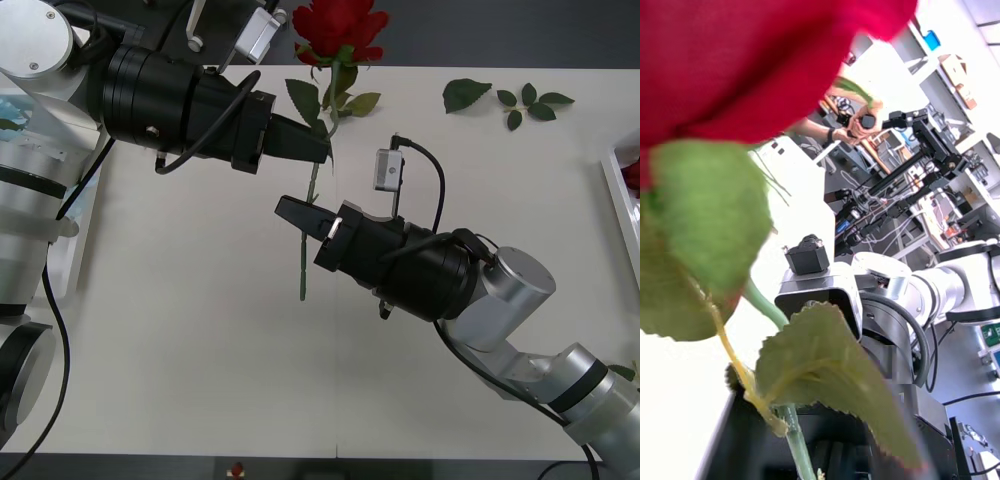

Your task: Put the red flowers into the right box and the blue flowers into the left box

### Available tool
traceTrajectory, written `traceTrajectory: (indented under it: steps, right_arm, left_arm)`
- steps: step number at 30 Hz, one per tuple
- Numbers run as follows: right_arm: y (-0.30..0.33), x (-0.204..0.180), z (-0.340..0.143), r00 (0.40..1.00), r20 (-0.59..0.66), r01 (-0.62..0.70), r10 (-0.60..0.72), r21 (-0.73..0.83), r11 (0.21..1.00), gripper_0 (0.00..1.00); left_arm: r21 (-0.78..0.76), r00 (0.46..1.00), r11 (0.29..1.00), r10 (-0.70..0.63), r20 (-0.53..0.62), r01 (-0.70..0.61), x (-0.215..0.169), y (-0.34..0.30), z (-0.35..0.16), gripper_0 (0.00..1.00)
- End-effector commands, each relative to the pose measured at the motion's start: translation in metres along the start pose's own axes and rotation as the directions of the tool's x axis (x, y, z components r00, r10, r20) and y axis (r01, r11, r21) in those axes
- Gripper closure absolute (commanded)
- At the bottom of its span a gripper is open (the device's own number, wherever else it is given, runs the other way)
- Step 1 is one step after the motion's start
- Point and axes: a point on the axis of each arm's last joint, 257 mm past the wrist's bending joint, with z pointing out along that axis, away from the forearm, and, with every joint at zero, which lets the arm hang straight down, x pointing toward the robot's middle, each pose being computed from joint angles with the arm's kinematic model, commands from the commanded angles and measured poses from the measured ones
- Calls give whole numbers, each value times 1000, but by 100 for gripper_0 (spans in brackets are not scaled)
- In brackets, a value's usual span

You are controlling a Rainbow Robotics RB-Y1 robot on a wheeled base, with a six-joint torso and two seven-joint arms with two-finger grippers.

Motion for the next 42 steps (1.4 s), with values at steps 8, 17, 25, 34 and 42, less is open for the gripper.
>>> traceTrajectory:
  steps: [8,17,25,34,42]
  right_arm:
    - [11,-9,3,1000,11,14,-14,-21,1000,100]
    - [10,-20,-28,995,-57,80,-79,7,997,100]
    - [3,-37,-89,965,-206,182,-162,87,979,100]
    - [-28,-76,-174,923,-366,235,-116,298,925,100]
    - [-76,-128,-263,924,-383,235,-10,544,806,100]
  left_arm:
    - [8,997,997,71,14,-71,-20,-10,-1,0]
    - [32,999,998,52,15,-53,-13,-13,9,0]
    - [-48,993,992,117,10,-117,-22,-6,-13,0]
    - [-143,938,929,331,-100,-342,-2,26,-74,0]
    - [-145,865,863,447,-228,-484,31,45,-140,0]
